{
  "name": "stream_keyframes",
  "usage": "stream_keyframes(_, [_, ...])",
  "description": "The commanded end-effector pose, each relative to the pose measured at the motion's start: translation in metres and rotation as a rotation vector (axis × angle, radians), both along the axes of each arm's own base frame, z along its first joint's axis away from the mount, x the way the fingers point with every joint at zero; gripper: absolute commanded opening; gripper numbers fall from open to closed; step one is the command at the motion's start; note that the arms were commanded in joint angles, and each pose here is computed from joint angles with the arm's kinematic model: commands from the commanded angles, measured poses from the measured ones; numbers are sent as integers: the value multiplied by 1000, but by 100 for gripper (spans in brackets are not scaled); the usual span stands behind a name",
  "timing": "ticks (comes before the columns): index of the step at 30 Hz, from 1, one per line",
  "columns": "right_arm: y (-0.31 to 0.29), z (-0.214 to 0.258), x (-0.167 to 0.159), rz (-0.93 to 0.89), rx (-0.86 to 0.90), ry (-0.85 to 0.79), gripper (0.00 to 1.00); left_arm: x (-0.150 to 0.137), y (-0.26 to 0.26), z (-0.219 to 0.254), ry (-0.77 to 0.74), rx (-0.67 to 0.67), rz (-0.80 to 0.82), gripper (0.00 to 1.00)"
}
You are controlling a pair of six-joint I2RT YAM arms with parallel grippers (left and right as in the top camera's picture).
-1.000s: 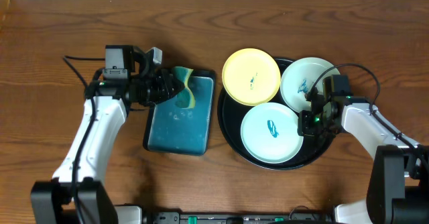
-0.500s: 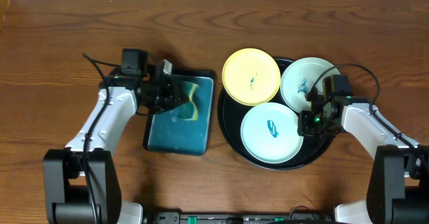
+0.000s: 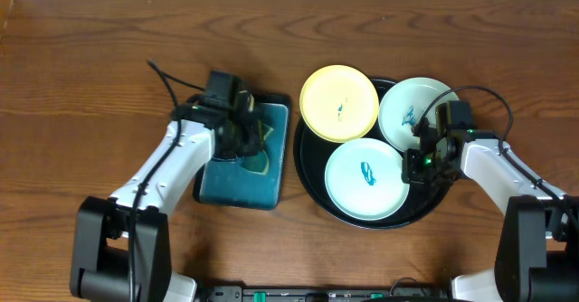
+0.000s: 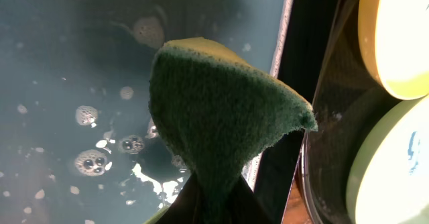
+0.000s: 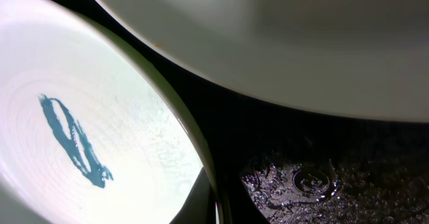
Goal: Clean dirty plates on tray and stack at the side
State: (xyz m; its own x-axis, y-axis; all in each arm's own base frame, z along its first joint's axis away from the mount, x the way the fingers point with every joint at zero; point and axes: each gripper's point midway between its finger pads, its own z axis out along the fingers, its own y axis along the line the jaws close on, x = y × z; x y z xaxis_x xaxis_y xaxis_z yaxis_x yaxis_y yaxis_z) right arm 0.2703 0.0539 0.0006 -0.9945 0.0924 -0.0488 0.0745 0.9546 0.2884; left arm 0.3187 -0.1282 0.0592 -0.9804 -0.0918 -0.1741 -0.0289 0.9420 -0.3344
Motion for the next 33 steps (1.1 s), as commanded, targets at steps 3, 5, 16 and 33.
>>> stream_keyframes(3, [-5, -6, -1, -3, -41, 20, 1, -4, 5, -11, -7, 126, 3, 7])
stream_keyframes(5, [-5, -6, -2, -3, -41, 21, 1, -6, 4, -12, -5, 139, 7, 8])
stream_keyframes(16, [-5, -6, -3, -3, -42, 27, 1, -19, -9, -27, 18, 127, 49, 7])
stream_keyframes(33, [-5, -6, -4, -3, -42, 32, 1, -20, -49, -25, -38, 66, 24, 7])
